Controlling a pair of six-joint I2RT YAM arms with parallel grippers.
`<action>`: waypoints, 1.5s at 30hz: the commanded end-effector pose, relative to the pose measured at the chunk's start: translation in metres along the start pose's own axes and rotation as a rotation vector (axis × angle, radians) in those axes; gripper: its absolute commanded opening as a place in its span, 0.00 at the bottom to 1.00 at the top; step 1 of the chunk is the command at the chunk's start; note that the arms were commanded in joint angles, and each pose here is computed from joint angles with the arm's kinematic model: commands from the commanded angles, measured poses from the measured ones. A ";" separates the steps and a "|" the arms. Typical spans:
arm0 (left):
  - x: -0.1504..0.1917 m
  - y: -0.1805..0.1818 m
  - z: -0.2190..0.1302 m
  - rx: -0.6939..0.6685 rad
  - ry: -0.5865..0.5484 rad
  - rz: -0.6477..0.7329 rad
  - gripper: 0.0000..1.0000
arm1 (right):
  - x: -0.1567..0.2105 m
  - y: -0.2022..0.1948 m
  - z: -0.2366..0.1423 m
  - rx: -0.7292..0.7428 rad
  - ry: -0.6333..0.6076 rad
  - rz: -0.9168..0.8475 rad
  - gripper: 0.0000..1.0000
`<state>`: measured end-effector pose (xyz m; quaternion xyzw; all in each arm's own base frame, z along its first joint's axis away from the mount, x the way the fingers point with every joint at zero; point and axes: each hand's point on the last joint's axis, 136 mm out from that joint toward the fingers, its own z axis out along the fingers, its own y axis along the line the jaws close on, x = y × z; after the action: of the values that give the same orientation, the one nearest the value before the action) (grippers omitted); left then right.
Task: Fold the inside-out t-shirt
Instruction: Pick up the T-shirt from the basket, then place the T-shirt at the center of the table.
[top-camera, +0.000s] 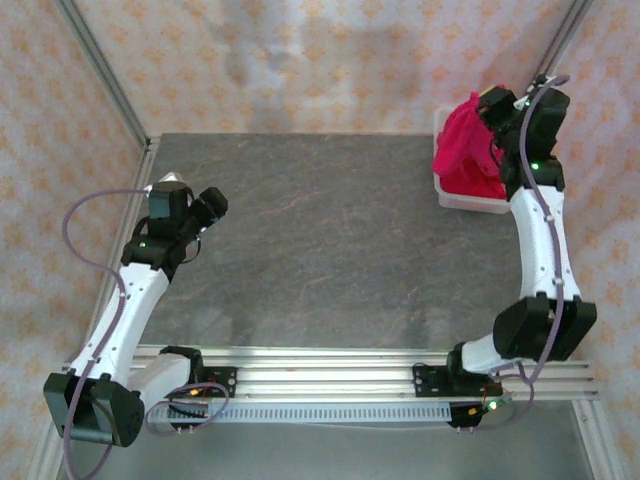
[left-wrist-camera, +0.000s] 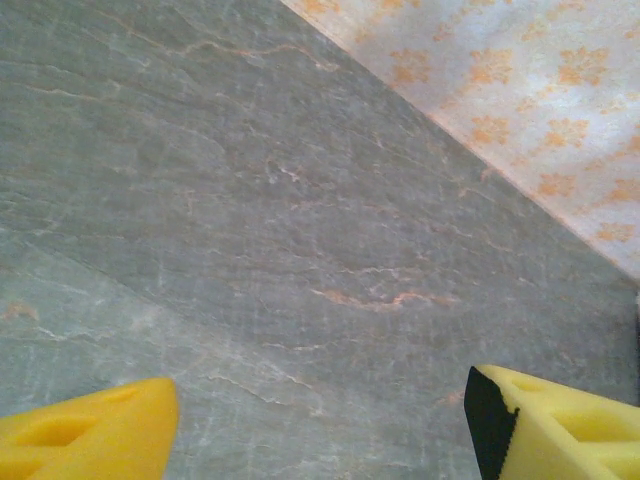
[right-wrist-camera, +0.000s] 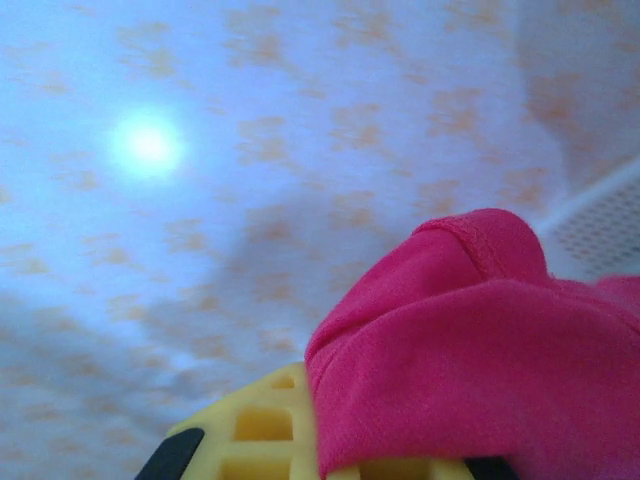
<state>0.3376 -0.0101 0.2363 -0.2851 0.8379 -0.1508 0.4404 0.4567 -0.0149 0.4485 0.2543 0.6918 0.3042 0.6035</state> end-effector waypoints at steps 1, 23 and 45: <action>0.003 -0.009 -0.007 0.056 0.026 -0.023 0.77 | -0.037 0.105 -0.065 -0.290 -0.107 -0.080 0.00; 0.025 -0.023 0.008 0.170 0.109 -0.045 0.72 | 0.265 0.166 -0.013 -0.333 0.556 -0.114 0.06; 0.162 -0.079 0.083 0.166 0.423 0.215 0.72 | 0.355 -0.096 -0.085 0.283 0.922 -0.132 0.65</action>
<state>0.3358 -0.1586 0.1076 -0.1377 0.9295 -0.2245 0.2582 0.3447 0.1751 0.1654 0.1293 0.9237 0.2743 0.2340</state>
